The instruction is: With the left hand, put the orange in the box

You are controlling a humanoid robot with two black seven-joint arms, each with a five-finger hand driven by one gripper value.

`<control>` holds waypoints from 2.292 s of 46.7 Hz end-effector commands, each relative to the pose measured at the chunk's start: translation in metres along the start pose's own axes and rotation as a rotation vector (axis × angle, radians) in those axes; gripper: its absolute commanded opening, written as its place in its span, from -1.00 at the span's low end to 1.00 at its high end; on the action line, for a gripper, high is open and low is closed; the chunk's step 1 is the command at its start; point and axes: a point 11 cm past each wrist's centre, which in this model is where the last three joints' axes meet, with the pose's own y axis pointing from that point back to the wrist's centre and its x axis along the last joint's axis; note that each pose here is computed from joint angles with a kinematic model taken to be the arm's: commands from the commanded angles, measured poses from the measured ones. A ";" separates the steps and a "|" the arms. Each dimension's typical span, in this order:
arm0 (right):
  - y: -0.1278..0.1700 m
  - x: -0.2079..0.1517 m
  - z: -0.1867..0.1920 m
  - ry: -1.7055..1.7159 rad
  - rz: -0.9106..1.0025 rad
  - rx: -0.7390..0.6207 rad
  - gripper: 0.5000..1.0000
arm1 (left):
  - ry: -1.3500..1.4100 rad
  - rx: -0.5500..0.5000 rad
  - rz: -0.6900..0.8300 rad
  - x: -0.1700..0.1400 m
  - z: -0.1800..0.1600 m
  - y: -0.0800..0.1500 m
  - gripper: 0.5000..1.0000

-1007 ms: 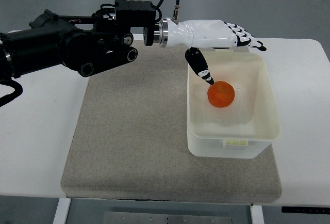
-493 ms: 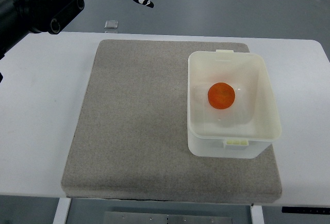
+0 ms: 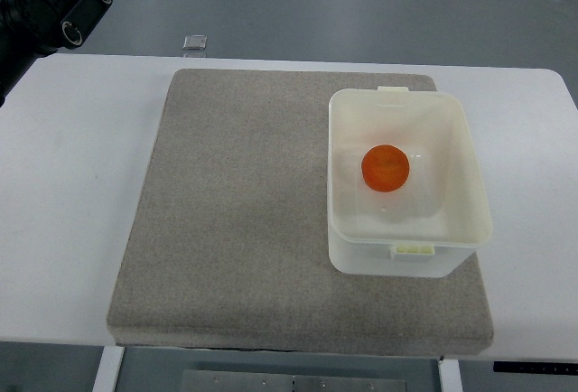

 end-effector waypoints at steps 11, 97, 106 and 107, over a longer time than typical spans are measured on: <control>0.000 0.000 0.000 0.000 0.000 0.000 0.70 | 0.320 0.413 0.086 -0.009 -0.055 0.016 0.75; 0.000 0.000 0.000 0.000 0.000 0.000 0.70 | 1.579 0.326 0.365 -0.152 -0.101 0.079 0.72; 0.000 0.000 0.000 0.000 0.000 0.000 0.70 | 1.577 0.323 0.367 -0.151 -0.101 0.078 0.75; 0.000 0.000 0.000 0.000 0.000 0.000 0.70 | 1.578 0.324 0.366 -0.151 -0.101 0.078 0.75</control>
